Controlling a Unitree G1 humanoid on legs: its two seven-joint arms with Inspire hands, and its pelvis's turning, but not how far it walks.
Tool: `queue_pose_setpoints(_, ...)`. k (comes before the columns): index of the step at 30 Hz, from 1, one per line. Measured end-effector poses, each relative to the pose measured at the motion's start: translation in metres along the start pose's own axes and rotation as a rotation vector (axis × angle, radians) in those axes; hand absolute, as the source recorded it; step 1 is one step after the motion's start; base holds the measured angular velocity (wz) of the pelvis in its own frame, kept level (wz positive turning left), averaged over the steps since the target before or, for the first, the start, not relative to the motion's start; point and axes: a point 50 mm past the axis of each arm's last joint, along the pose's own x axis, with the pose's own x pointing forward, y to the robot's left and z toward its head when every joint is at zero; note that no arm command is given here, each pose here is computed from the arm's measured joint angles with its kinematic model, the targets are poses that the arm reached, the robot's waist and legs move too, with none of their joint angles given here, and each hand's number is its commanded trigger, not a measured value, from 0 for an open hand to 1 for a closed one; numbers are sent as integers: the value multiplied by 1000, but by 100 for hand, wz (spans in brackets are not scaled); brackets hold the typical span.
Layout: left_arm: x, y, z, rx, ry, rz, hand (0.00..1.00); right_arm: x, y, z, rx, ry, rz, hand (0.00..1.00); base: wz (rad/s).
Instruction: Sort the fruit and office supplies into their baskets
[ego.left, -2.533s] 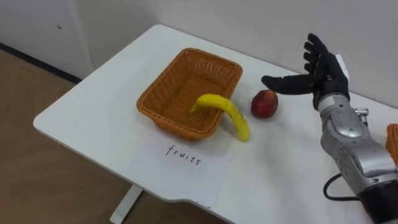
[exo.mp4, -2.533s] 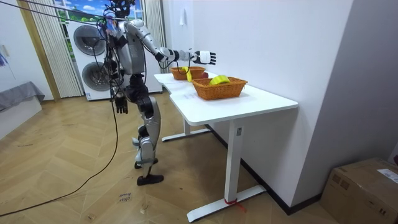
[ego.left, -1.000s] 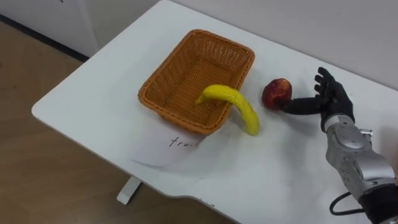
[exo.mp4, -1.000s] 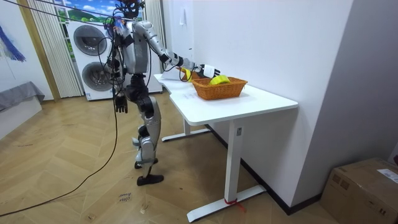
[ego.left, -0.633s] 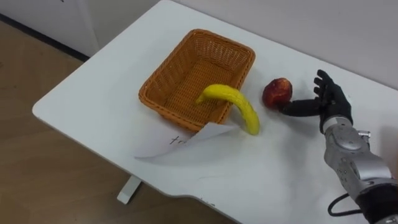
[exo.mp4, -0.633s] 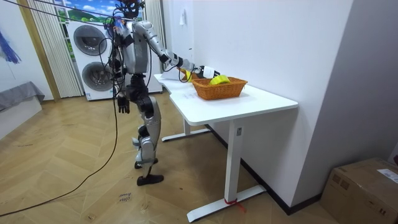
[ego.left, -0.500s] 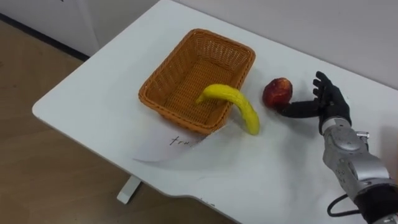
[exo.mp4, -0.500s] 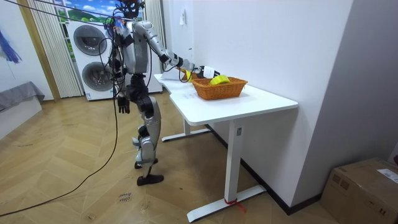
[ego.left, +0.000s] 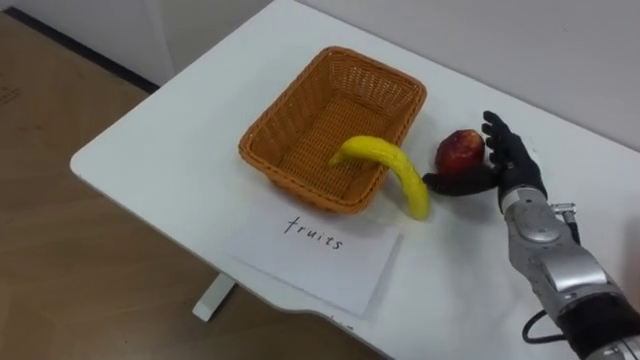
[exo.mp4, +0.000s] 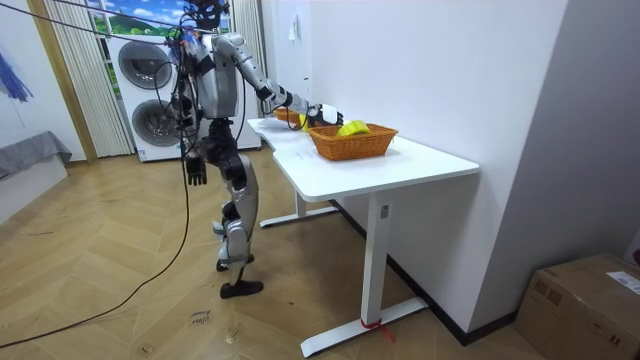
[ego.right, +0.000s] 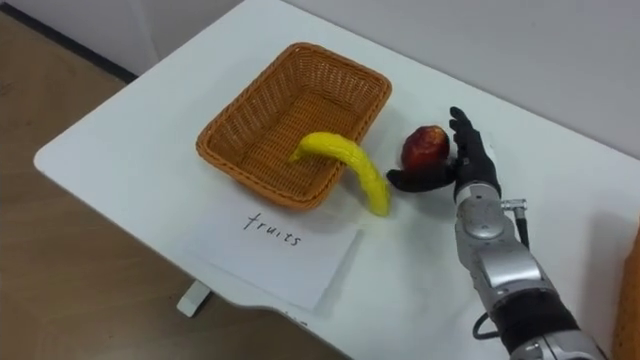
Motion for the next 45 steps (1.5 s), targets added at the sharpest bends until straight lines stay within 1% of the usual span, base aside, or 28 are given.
queue_pose_setpoints(8,1,1,4,-2,-7,1,0,2,1,6,-4,-17,4,0,2)
queue_pose_setpoints(14,2,2,12,-5,-30,4,0,3,3,11,-8,-32,19,0,0)
queue_pose_setpoints(21,2,1,9,-2,-23,1,0,2,9,10,-29,-33,38,0,2)
queue_pose_setpoints(34,2,2,8,-2,-19,9,0,3,10,11,-52,-38,62,0,0)
queue_pose_setpoints(39,3,4,8,-2,-18,34,0,4,9,6,-56,-22,81,0,1)
queue_pose_setpoints(45,3,4,8,0,-16,35,0,6,6,-3,-64,9,96,0,2)
